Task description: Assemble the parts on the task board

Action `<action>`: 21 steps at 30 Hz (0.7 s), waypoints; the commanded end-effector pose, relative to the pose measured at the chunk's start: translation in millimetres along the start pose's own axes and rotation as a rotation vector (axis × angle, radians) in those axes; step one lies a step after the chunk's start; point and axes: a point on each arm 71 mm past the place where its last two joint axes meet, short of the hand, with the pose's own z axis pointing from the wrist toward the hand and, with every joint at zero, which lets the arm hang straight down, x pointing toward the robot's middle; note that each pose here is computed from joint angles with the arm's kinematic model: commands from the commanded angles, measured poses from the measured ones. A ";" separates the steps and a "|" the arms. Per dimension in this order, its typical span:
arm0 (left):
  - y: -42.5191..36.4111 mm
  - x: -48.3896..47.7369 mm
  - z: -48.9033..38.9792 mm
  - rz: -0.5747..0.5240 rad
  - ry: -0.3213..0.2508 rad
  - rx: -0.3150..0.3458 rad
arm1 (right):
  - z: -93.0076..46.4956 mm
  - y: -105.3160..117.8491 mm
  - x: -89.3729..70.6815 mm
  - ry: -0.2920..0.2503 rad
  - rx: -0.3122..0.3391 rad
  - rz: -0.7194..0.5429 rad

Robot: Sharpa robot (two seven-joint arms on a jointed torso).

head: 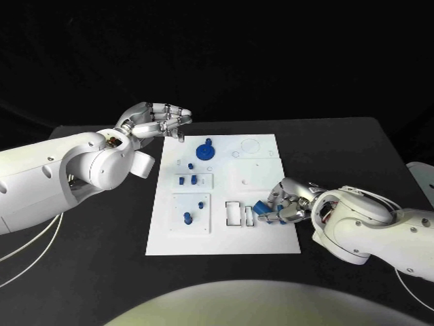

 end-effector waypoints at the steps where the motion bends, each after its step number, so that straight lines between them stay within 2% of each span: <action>1: -0.8 2.5 0.4 -0.008 0.018 0.004 | 0.9 0.3 4.5 0.018 0.007 -0.020; 10: -0.8 2.1 0.0 -0.007 0.015 0.003 | 0.5 1.1 6.3 0.012 0.015 0.002; 21: -0.8 2.5 0.2 -0.007 0.015 0.004 | -7.2 6.8 0.1 -0.070 -0.003 0.081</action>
